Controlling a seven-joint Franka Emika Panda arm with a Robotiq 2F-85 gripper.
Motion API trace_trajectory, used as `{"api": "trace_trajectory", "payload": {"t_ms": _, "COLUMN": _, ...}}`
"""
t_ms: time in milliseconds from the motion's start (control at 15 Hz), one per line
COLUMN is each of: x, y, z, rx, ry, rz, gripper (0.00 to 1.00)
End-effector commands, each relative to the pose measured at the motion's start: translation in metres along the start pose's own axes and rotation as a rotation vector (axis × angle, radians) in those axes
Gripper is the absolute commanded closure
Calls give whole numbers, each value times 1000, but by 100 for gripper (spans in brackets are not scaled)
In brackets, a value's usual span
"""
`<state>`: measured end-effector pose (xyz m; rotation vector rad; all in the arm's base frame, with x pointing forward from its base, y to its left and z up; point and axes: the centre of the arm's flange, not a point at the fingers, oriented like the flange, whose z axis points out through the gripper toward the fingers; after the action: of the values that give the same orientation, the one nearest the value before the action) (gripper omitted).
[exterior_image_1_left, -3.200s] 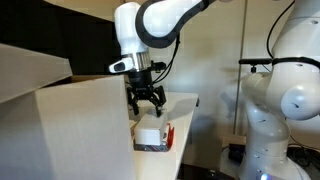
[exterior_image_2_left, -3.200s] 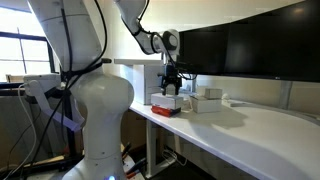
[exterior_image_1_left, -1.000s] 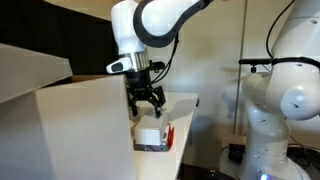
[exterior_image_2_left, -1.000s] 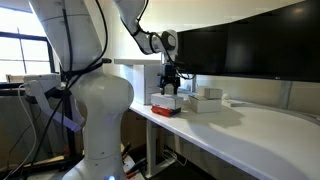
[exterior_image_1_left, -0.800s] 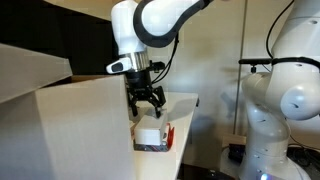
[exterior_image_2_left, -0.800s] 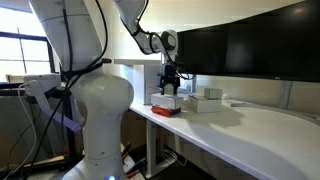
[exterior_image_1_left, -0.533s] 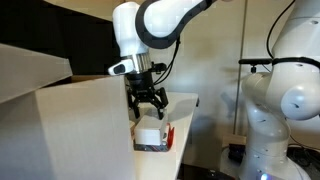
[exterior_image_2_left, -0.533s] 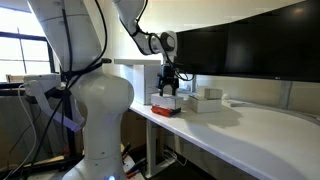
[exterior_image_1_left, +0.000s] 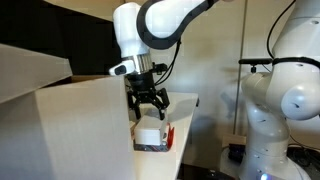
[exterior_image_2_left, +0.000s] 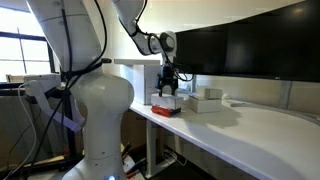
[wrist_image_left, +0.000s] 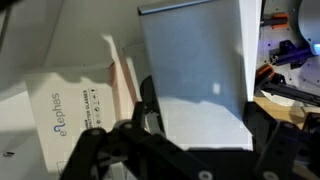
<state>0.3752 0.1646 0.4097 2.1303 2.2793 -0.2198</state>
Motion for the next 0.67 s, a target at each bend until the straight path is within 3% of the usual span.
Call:
{"api": "trace_trajectory", "payload": {"t_ms": 0, "x": 7, "y": -1, "z": 0, "rx": 0, "ry": -5, "rz": 15, "gripper": 0}}
{"api": "trace_trajectory", "payload": {"t_ms": 600, "x": 9, "y": 0, "z": 4, "rx": 11, "ry": -18, "rz": -2, "gripper": 0}}
